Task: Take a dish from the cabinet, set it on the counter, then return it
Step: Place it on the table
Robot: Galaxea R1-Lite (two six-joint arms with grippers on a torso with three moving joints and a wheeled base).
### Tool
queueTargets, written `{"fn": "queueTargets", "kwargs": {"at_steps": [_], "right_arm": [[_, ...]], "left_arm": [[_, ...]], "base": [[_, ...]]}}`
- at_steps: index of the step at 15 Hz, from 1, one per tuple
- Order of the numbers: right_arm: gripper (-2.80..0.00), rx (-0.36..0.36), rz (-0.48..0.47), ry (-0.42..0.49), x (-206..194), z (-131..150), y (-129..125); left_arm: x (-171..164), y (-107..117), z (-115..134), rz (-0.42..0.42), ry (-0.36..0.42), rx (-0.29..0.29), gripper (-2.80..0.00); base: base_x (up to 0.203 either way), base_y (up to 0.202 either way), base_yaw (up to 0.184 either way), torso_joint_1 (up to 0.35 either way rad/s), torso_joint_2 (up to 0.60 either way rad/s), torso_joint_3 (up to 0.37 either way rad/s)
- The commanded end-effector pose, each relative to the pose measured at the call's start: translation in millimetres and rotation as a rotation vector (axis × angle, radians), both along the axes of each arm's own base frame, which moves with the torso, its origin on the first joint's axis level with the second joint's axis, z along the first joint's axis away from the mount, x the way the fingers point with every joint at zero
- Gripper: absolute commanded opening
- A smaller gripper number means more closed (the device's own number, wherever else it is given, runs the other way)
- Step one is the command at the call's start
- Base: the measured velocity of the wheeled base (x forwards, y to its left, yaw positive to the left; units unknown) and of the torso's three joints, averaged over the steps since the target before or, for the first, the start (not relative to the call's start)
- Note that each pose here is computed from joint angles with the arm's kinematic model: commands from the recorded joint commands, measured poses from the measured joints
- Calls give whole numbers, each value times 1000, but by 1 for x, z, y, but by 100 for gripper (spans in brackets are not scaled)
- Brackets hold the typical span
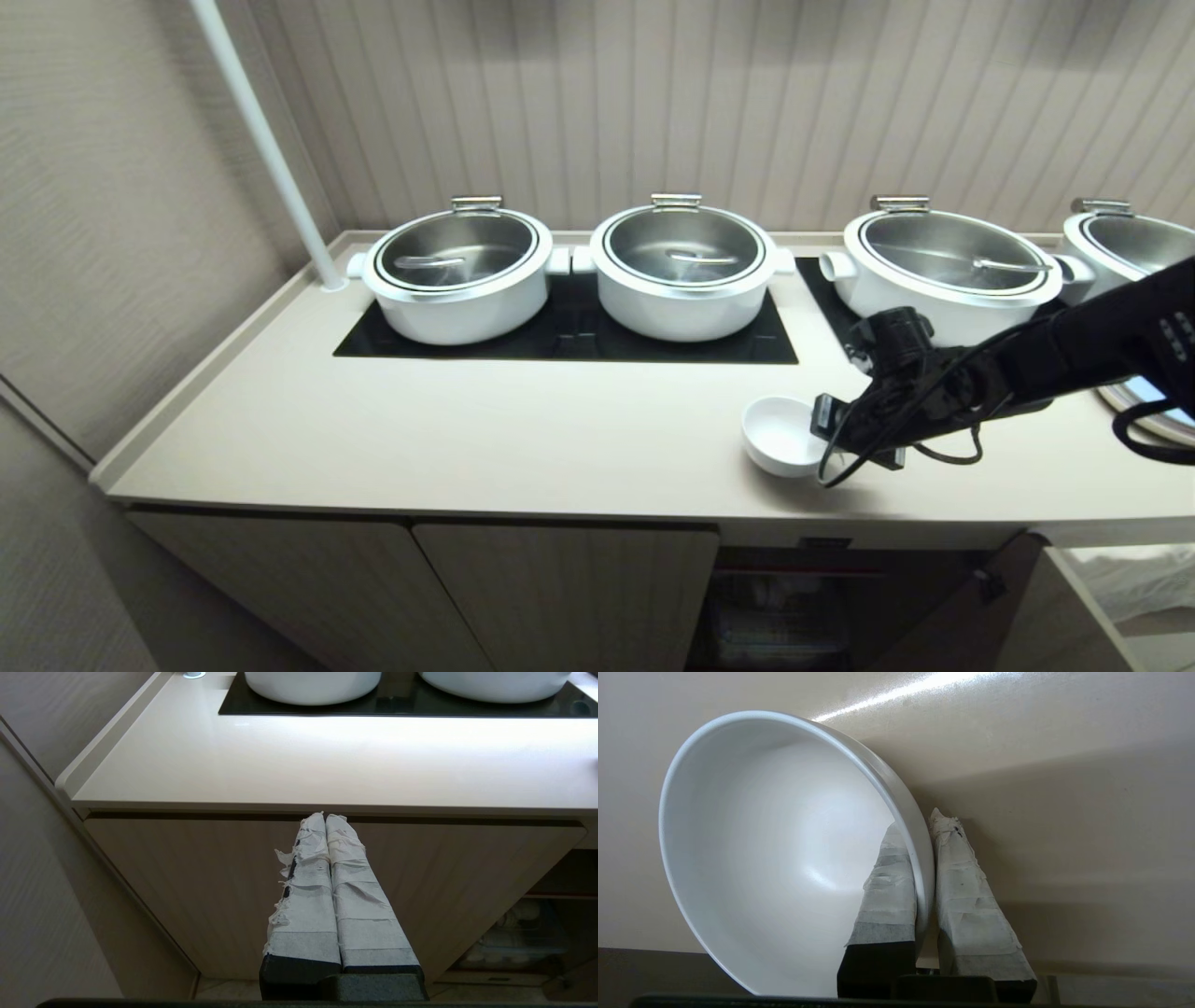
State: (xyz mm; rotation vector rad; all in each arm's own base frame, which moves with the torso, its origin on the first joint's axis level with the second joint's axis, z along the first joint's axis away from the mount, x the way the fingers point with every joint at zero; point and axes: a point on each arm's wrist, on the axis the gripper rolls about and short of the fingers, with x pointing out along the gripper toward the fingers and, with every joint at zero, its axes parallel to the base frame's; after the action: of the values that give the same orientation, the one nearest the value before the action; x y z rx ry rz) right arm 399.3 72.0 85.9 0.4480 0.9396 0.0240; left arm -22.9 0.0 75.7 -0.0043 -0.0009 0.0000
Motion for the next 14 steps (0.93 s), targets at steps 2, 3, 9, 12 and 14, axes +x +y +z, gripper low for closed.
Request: {"fn": "queueTargets", "kwargs": {"at_steps": [2, 3, 9, 12, 14], "right_arm": [[-280, 0, -1, 14, 3, -7, 1], [-280, -1, 0, 15, 3, -7, 1], [-280, -1, -1, 5, 4, -4, 1], [-280, -1, -1, -4, 6, -1, 1], [-280, -2, 0, -12, 7, 1, 1]], "left_arm": [[0, 0, 0, 0, 1, 0, -280], [0, 0, 0, 0, 0, 0, -280], [0, 0, 0, 0, -1, 0, -280], [0, 0, 0, 0, 1, 0, -280], [0, 0, 0, 0, 0, 0, -280]], "base": [[0, 0, 0, 0, 0, 0], [0, 0, 0, 0, 0, 0], [0, 0, 0, 0, 0, 0], [0, 0, 0, 0, 0, 0], [0, 0, 0, 0, 0, 0]]}}
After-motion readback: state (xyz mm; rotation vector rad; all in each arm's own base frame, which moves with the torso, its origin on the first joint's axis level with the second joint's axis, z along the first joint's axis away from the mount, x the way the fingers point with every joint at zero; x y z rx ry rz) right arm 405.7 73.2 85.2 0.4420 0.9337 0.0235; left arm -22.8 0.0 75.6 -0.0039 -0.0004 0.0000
